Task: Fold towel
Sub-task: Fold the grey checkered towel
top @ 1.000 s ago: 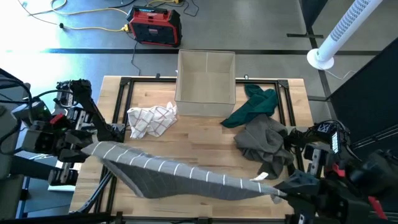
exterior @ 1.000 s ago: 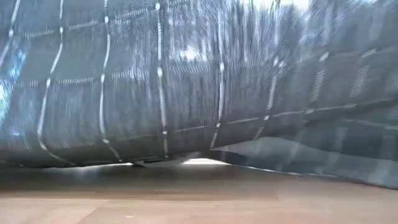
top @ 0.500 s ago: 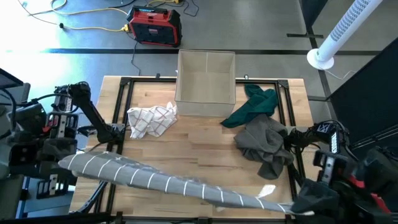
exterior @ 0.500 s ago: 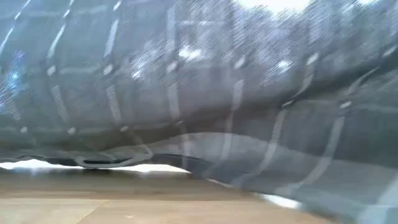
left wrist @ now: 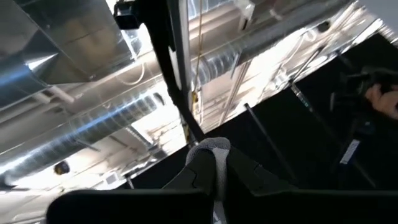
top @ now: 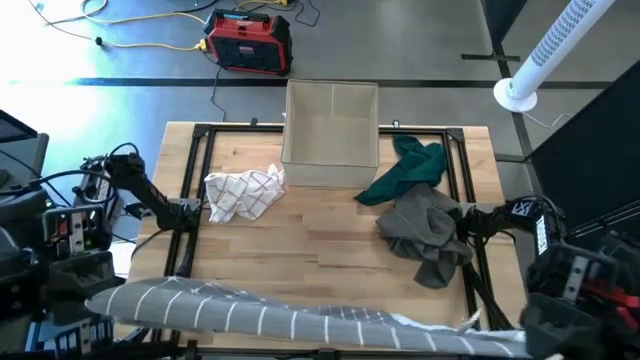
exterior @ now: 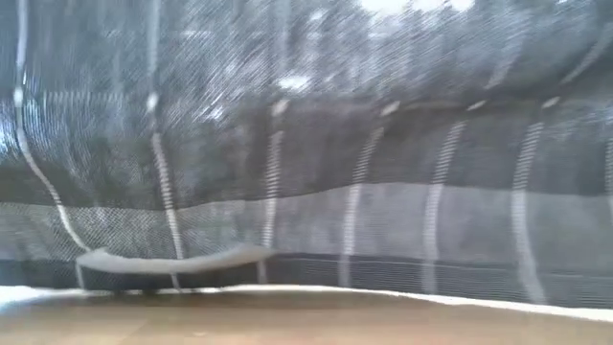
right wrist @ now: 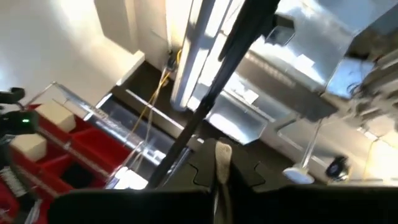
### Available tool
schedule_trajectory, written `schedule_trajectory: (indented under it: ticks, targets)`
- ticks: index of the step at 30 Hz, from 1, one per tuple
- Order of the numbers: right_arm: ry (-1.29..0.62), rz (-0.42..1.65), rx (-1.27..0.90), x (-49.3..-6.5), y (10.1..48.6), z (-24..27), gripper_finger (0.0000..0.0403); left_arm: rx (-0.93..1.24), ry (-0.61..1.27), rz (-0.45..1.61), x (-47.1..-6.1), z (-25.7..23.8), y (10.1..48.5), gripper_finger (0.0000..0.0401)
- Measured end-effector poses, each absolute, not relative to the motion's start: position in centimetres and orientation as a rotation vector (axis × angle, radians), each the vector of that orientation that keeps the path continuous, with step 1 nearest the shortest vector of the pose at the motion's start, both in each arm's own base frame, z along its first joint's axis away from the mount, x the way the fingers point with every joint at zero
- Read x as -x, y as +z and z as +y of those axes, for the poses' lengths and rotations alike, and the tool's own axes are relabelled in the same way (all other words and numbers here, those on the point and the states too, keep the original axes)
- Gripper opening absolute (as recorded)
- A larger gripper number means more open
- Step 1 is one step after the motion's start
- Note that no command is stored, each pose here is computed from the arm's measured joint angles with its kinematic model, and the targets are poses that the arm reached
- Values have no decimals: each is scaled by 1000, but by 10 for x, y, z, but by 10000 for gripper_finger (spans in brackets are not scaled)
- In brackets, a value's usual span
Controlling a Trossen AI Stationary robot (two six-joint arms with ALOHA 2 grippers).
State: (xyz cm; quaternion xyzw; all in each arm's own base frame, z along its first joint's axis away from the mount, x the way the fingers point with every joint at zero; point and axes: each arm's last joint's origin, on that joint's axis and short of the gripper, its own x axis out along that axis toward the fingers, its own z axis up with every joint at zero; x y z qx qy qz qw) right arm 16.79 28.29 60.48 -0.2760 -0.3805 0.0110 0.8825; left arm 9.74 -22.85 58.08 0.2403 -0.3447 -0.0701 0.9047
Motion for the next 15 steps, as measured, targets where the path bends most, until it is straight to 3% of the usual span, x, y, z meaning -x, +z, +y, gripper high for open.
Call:
schedule_trajectory:
  ticks: [15]
  targets:
    - [8,-854,594,-149,609,288,0,-508,-13,-591,-105,-243,598,0]
